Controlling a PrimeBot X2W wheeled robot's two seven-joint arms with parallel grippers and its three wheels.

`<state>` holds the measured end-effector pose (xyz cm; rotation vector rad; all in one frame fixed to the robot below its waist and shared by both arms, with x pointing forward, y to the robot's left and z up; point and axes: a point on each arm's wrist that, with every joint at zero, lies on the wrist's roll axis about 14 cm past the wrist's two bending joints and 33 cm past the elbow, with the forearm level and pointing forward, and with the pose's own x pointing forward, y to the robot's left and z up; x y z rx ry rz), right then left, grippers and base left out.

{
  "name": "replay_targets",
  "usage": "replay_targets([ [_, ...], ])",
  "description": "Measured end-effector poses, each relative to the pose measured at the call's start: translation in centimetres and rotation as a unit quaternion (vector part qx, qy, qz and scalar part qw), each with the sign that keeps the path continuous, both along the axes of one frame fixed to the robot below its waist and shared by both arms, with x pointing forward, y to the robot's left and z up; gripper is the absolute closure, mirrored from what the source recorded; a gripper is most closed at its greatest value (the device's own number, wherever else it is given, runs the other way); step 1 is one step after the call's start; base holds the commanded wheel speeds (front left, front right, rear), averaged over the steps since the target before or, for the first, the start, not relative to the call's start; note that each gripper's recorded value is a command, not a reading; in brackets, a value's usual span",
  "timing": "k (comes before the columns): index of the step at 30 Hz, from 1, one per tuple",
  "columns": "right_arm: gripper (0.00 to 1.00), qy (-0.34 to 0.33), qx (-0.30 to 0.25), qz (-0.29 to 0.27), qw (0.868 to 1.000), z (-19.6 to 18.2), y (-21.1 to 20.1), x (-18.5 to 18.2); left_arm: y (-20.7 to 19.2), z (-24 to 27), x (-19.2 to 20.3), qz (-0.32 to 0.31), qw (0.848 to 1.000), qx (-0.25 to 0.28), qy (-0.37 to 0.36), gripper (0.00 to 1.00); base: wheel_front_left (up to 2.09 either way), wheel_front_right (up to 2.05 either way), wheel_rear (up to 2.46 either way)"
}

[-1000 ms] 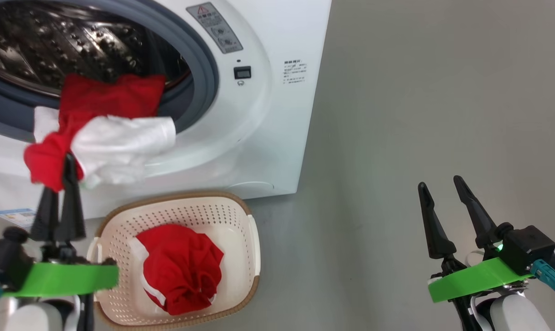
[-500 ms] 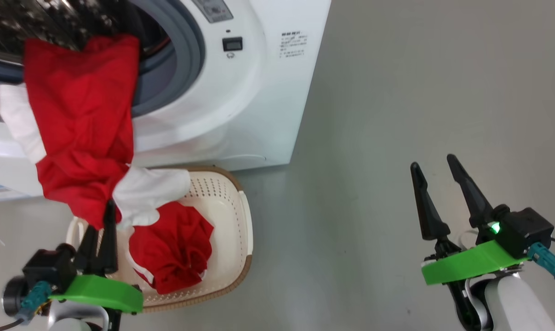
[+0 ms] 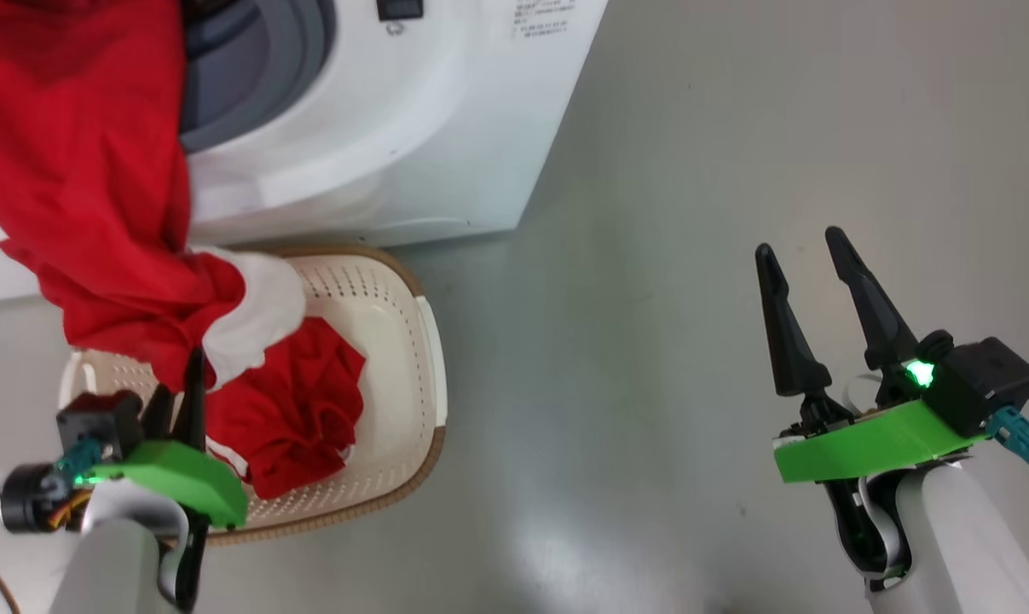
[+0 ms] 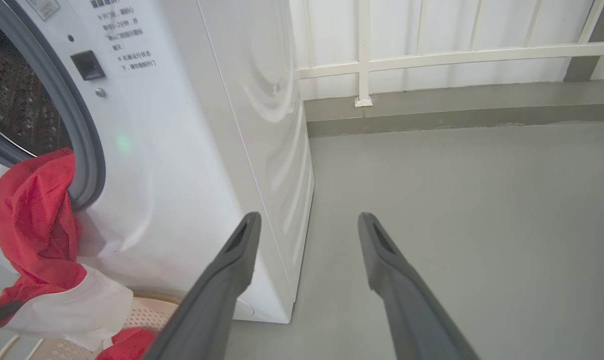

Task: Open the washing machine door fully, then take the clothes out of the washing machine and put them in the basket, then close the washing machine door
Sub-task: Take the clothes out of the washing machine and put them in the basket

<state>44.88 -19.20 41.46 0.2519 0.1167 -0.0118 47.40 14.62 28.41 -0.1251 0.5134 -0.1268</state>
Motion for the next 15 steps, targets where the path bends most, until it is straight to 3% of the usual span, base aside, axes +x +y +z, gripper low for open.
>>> replay_targets([
  [15, 0.00, 0.025, -0.002, 0.011, 1.000, -3.8, 0.4, 2.9, -0.8, -7.2, 2.8, -0.037, 0.995, 0.022, 0.085, 1.00, 0.00, 0.00, 0.00],
])
